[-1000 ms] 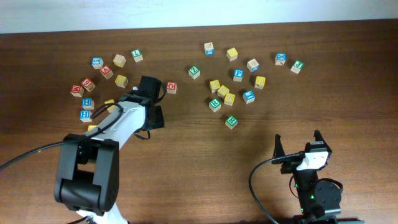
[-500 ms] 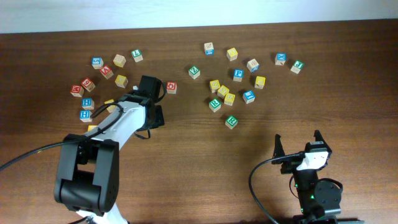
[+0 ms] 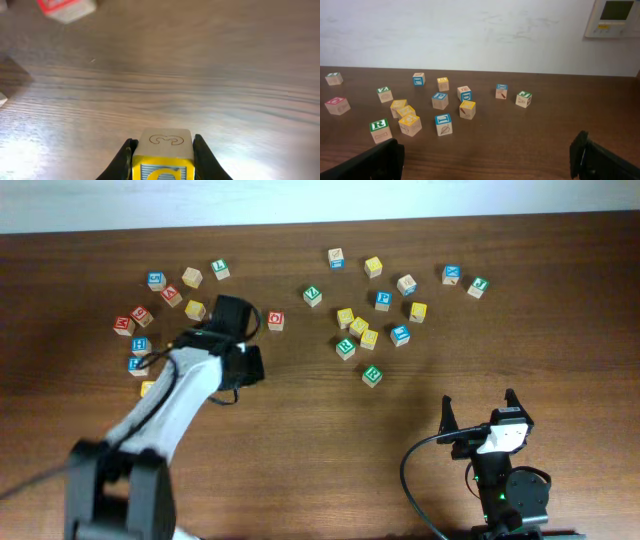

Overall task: Spell out CVPR
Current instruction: 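Carry the C block forward and set it down on open table, then move the left gripper to the green V block at left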

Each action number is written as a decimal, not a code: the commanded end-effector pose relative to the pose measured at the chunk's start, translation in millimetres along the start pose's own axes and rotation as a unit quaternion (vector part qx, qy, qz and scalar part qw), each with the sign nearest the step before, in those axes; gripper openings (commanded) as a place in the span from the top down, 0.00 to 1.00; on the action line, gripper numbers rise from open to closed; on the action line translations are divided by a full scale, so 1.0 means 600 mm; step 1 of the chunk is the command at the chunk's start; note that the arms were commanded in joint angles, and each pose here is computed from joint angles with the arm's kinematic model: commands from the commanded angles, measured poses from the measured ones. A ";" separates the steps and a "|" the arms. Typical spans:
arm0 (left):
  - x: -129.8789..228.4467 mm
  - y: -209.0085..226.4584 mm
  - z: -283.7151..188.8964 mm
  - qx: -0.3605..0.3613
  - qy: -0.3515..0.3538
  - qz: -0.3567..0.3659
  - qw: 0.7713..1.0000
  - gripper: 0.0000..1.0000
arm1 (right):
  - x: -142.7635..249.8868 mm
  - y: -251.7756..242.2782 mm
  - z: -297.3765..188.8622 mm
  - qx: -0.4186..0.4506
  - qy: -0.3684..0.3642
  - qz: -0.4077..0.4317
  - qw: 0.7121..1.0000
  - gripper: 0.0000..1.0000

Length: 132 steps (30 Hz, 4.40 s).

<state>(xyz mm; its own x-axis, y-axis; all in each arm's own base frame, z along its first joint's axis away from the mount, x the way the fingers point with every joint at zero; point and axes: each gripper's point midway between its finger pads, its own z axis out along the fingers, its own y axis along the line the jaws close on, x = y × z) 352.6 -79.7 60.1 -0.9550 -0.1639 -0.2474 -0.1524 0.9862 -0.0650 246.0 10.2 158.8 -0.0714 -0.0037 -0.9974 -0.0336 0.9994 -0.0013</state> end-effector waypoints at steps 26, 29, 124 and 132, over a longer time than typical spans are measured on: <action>0.168 -0.112 0.019 -0.016 -0.051 0.064 0.996 0.96 | 0.005 -0.007 0.000 0.010 0.003 0.002 1.000 0.02; 0.179 -0.106 0.041 -0.030 -0.033 0.050 0.998 0.96 | 0.005 -0.007 0.000 0.010 0.003 0.002 1.000 0.02; -0.008 0.116 -0.071 0.012 -0.012 -0.142 0.990 0.01 | 0.005 -0.007 0.000 0.010 0.003 0.002 1.000 0.02; -0.106 0.071 -0.143 0.068 -0.101 -0.101 0.987 0.09 | 0.005 -0.007 0.000 0.010 0.003 0.002 1.000 0.02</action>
<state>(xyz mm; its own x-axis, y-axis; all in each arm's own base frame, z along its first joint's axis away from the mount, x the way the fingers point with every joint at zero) 355.2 -17.7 115.0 -0.8545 -0.4199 -0.3058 -0.3716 0.9055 -0.2051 246.0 10.2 158.8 -0.0713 -0.0040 -0.9974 -0.0340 0.9994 -0.0016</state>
